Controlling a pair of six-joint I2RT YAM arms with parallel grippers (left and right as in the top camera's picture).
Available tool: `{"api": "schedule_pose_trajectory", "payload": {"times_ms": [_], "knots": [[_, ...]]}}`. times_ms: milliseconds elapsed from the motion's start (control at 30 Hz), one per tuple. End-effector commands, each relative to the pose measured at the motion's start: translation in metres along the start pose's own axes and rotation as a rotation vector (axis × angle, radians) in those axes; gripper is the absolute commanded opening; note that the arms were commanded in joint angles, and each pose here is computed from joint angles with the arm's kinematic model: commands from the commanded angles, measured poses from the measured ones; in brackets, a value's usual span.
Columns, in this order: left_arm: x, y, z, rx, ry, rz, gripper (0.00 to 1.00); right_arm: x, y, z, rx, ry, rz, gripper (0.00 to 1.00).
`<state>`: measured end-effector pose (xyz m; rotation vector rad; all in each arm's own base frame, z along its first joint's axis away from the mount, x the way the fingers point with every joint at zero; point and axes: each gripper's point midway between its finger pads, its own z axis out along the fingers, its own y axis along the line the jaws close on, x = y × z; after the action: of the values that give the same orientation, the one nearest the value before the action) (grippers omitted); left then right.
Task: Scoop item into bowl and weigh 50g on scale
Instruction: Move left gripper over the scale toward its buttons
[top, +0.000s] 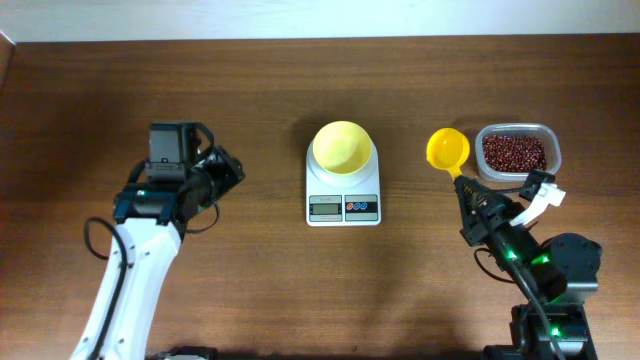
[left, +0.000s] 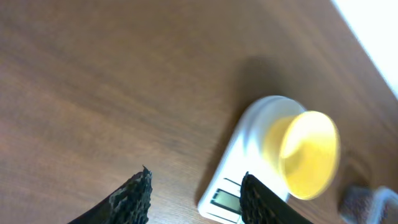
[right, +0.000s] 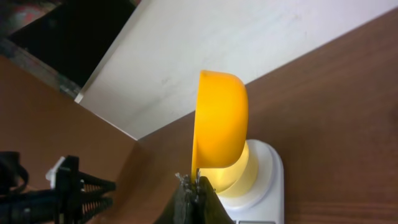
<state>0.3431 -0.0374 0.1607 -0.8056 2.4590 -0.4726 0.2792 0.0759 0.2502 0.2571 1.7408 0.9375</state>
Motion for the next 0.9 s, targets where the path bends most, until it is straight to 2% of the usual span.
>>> {"api": "schedule_pose_trajectory", "payload": {"times_ms": [0, 33, 67, 100, 133, 200, 367, 533, 767, 867], "knots": [[-0.001, -0.034, -0.03, 0.155, -0.017, 0.234, 0.41, 0.003, 0.007, -0.002, -0.025, 0.033, 0.031, 0.04], [0.0, -0.036, -0.032, 0.168, -0.016, 0.258, 0.41, 0.007, 0.004, -0.002, -0.013, 0.051, 0.044, 0.04], [0.001, -0.039, -0.034, 0.177, -0.02, 0.269, 0.34, 0.015, -0.002, -0.003, 0.012, 0.079, 0.065, 0.04], [0.006, -0.044, -0.035, 0.196, -0.008, 0.281, 0.24, 0.022, -0.008, -0.003, 0.035, 0.105, 0.086, 0.04], [0.013, -0.051, -0.035, 0.227, 0.017, 0.294, 0.09, 0.026, -0.011, -0.004, 0.05, 0.121, 0.099, 0.04], [0.028, -0.064, -0.036, 0.267, 0.056, 0.329, 0.0, 0.028, -0.013, -0.004, 0.056, 0.128, 0.105, 0.04], [0.071, -0.1, -0.04, 0.355, 0.109, 0.498, 0.0, 0.029, -0.011, -0.004, 0.048, 0.136, 0.106, 0.04], [0.084, -0.128, -0.046, 0.445, 0.063, 0.664, 0.0, 0.036, -0.016, -0.006, 0.069, 0.16, 0.126, 0.04], [0.091, -0.141, -0.054, 0.534, 0.088, 0.675, 0.0, 0.043, -0.012, -0.009, 0.034, 0.206, 0.149, 0.04], [0.102, -0.145, -0.056, 0.551, 0.101, 0.723, 0.0, 0.039, -0.027, -0.016, 0.073, 0.199, 0.195, 0.04]]}}
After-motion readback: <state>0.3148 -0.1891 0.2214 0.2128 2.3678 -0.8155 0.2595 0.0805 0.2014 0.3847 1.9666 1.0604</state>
